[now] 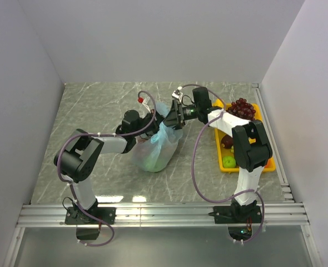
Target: Place the fake fruits into the plastic bag and tie a complex knot
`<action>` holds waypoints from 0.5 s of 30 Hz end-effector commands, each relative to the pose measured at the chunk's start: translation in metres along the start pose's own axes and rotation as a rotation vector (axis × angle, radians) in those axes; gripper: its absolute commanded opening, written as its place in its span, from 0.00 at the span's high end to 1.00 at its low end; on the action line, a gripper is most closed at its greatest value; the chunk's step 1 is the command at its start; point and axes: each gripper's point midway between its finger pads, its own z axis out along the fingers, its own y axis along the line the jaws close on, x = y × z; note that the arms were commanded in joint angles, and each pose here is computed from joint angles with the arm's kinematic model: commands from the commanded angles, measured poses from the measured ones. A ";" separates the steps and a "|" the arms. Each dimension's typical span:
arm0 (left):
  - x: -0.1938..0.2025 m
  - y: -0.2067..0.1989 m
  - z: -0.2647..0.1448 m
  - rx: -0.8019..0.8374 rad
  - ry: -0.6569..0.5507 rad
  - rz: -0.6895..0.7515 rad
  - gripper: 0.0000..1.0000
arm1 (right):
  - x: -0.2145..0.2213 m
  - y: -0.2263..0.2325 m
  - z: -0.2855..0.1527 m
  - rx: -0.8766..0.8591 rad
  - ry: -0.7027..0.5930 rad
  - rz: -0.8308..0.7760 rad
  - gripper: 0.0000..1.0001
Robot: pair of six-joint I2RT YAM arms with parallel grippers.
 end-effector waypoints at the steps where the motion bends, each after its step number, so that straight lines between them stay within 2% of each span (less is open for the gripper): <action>1: -0.029 -0.063 0.008 0.135 -0.129 -0.076 1.00 | 0.014 0.003 0.035 0.013 0.054 -0.103 0.10; 3: -0.029 -0.054 0.006 0.111 -0.131 -0.100 1.00 | 0.011 0.005 0.032 0.031 0.059 -0.136 0.10; 4: -0.030 -0.053 0.005 0.105 -0.134 -0.110 1.00 | 0.010 0.001 0.029 0.050 0.064 -0.207 0.09; 5: -0.031 -0.053 0.003 0.107 -0.139 -0.108 1.00 | 0.017 -0.004 0.024 0.102 0.086 -0.175 0.09; 9: -0.031 -0.058 0.000 0.120 -0.137 -0.088 1.00 | 0.015 0.001 0.004 0.199 0.126 -0.253 0.09; 15: -0.028 -0.063 -0.004 0.148 -0.132 -0.052 1.00 | 0.025 0.011 -0.039 0.233 0.150 -0.257 0.10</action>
